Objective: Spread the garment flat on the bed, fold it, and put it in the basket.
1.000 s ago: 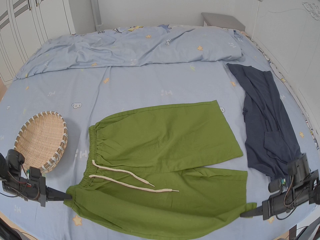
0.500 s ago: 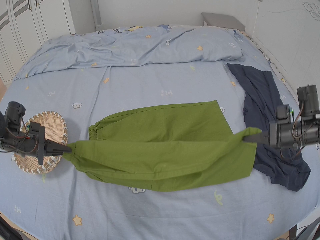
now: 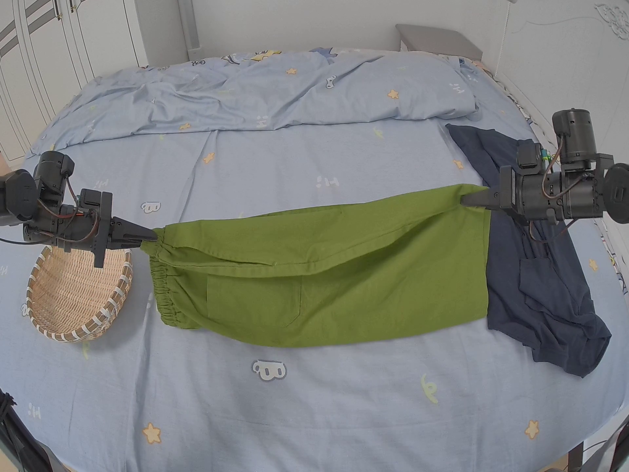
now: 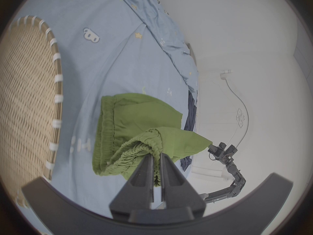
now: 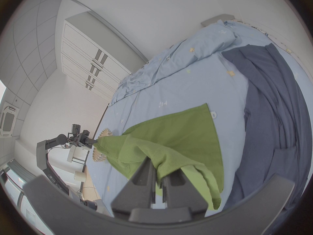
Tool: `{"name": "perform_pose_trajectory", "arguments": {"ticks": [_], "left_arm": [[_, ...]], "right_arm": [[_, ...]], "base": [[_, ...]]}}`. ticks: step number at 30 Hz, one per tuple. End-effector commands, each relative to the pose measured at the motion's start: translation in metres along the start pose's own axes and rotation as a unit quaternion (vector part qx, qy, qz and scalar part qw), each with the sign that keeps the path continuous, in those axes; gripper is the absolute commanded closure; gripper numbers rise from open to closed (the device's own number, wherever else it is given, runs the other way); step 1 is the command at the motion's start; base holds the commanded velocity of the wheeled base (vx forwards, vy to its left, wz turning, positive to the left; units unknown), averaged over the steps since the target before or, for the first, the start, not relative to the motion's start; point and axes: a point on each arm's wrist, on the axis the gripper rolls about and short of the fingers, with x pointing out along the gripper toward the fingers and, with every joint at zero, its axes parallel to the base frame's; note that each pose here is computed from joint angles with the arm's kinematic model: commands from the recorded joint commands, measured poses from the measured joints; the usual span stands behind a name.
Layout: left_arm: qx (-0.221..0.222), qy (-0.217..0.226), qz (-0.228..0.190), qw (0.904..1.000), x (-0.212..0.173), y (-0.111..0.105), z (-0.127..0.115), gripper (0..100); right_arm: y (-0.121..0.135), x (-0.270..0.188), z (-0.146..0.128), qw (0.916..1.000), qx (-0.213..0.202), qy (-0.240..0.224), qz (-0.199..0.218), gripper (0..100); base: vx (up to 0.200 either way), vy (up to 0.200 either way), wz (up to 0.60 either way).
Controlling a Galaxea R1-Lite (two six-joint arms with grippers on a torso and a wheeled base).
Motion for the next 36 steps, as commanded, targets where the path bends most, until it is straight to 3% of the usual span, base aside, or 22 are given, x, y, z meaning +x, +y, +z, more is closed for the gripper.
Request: {"name": "perform_pose_trajectory", "arguments": {"ticks": [1,10,36], "left_arm": [[-0.01,-0.001,0.006,0.9999,0.012,0.015,0.017,100],[-0.013,-0.004,0.008,0.9999,0.015,0.024,0.024,100],[-0.013,0.001,0.006,0.9999,0.039,0.045,0.049,100]], "right_arm": [[-0.012,0.024,0.014,1.0,0.002,-0.001,-0.006,100],[-0.025,0.043,0.028,0.9997,-0.001,-0.016,-0.02,100],[-0.055,0.083,0.019,0.9989,0.006,-0.006,-0.046,100]], "base": [[0.0,0.0,0.0],[0.0,0.0,0.0],[0.0,0.0,0.0]]}}
